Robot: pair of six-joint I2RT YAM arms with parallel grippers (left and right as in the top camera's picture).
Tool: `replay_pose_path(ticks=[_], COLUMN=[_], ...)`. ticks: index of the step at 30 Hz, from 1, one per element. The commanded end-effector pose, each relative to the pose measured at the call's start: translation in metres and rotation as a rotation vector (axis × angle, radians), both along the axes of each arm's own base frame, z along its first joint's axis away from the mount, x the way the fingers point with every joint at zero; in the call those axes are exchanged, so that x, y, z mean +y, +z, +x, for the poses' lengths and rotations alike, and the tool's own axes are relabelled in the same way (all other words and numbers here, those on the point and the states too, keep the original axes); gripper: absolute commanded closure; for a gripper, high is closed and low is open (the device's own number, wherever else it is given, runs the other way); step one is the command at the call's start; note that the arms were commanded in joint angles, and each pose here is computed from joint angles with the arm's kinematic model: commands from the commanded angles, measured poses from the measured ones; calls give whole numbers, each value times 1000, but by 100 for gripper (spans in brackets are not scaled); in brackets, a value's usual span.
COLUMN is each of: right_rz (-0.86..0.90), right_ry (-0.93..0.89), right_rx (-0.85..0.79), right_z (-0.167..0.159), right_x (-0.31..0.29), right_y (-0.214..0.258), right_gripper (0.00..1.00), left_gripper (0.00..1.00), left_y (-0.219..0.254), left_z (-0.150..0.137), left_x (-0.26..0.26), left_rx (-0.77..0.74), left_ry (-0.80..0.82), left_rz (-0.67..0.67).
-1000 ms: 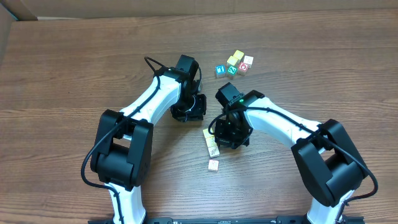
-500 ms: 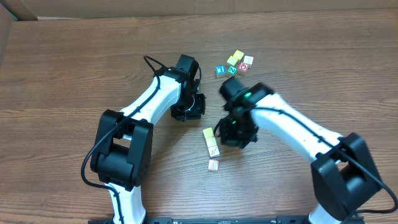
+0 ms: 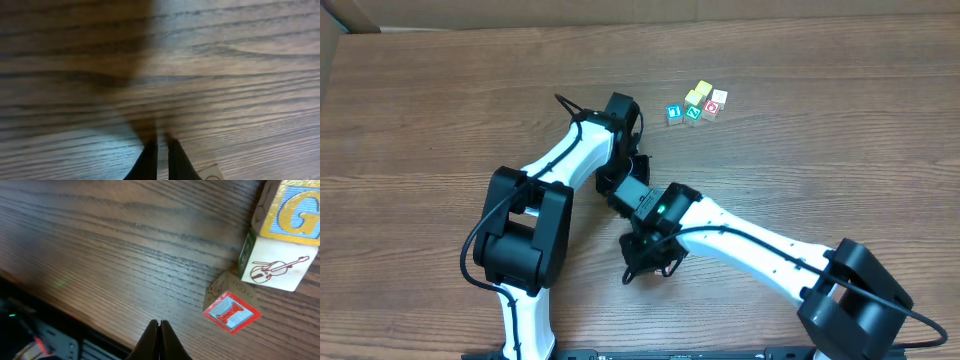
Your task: Flip 4 blocks
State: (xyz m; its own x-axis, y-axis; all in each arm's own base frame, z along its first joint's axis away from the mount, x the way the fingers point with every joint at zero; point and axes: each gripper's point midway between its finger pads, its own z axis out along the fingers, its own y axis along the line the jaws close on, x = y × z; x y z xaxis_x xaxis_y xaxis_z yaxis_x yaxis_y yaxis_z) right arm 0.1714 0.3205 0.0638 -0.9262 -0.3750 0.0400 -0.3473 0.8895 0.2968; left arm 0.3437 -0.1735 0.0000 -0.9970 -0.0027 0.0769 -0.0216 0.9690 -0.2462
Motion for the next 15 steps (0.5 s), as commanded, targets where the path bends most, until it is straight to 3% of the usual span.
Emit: replay_pose_path(ticks=[1, 15], right_rz=[-24, -229], right_ry=[-2, -300], right_rx=[-81, 25], right_z=[3, -26], right_x=[4, -39], right_y=[6, -33], right_gripper=[96, 96], left_gripper=[96, 96], left_y=[-8, -8], left_z=[0, 9], left_x=[2, 0], left_rx=[24, -10], left_ry=[22, 22], left_rz=[7, -6])
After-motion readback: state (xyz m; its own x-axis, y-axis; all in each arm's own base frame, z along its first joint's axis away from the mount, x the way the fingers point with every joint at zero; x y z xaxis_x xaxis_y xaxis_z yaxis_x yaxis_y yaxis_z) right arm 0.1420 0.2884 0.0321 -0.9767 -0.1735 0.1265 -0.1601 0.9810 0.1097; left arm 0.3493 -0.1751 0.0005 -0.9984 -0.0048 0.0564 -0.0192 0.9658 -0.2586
